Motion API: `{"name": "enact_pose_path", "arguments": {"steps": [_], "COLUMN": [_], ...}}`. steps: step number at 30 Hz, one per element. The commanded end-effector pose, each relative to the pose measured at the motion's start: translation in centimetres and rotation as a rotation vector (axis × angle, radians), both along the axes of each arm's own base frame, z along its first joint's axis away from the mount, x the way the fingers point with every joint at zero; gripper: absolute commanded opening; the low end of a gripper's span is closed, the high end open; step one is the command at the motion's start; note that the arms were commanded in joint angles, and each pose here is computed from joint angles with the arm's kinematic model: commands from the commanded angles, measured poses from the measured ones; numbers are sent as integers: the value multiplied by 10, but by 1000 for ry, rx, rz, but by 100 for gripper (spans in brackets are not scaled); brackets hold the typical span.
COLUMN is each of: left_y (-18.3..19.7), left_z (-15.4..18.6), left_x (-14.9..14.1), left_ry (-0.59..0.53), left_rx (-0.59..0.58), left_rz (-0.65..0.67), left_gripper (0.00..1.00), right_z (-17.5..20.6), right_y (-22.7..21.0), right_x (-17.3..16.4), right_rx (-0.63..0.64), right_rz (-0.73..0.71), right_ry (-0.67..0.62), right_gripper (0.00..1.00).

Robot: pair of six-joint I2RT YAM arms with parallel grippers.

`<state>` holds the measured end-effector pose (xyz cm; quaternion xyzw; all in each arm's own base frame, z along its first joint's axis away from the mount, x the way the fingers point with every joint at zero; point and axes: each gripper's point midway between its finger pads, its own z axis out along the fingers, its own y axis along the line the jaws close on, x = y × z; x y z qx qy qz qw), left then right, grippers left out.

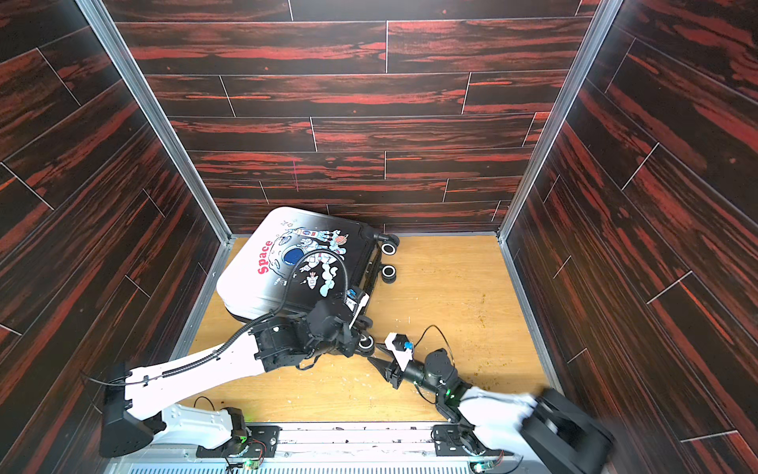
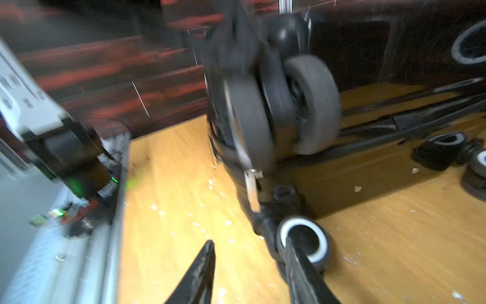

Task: Open the suitcase zippers
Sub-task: Adjust the suitcase at the center of the board.

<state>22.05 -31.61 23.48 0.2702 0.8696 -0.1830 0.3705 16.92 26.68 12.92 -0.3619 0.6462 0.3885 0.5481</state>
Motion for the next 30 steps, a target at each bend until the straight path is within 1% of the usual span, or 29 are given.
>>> {"name": "enact_pose_path", "arguments": {"steps": [1, 4, 5, 7, 8, 9, 10, 11, 14, 16, 20, 25, 30], "left_y": [15, 32, 43, 60, 68, 75, 83, 91, 109, 118, 124, 129, 138], "left_z": [33, 56, 57, 68, 74, 78, 83, 87, 101, 104, 101, 102, 101], "left_x": [-4, -2, -2, 1, 2, 4, 6, 7, 10, 13, 16, 17, 16], "left_ry": [-31, -77, -82, -115, -132, -148, -165, -178, -230, -251, -256, -261, -274], "left_rx": [-82, -119, -98, -106, -115, -122, -134, -142, -178, -176, -154, -159, -153], "left_rz": [17, 64, 88, 136, 166, 193, 223, 253, 317, 353, 373, 395, 416], "left_gripper": [17, 20, 22, 25, 26, 27, 29, 30, 32, 33, 33, 34, 34], "right_z": [58, 48, 48, 51, 52, 53, 51, 48, 34, 24, 12, -1, -12], "right_y": [6, 22, 25, 30, 32, 34, 34, 34, 38, 43, 55, 62, 69], "right_x": [-1, 3, 7, 14, 17, 20, 25, 29, 31, 30, 31, 42, 50], "right_rx": [166, 107, 100, 99, 102, 105, 105, 105, 89, 72, 52, 35, 22], "right_rz": [5, -4, -25, -56, -66, -77, -99, -119, -112, -110, -114, -155, -172], "right_ry": [-274, -313, -318, -331, -331, -324, -307, -287, -233, -203, -177, -139, -116], "right_gripper": [47, 50, 52, 56, 63, 73, 80, 81, 80, 80, 76, 73, 66]}}
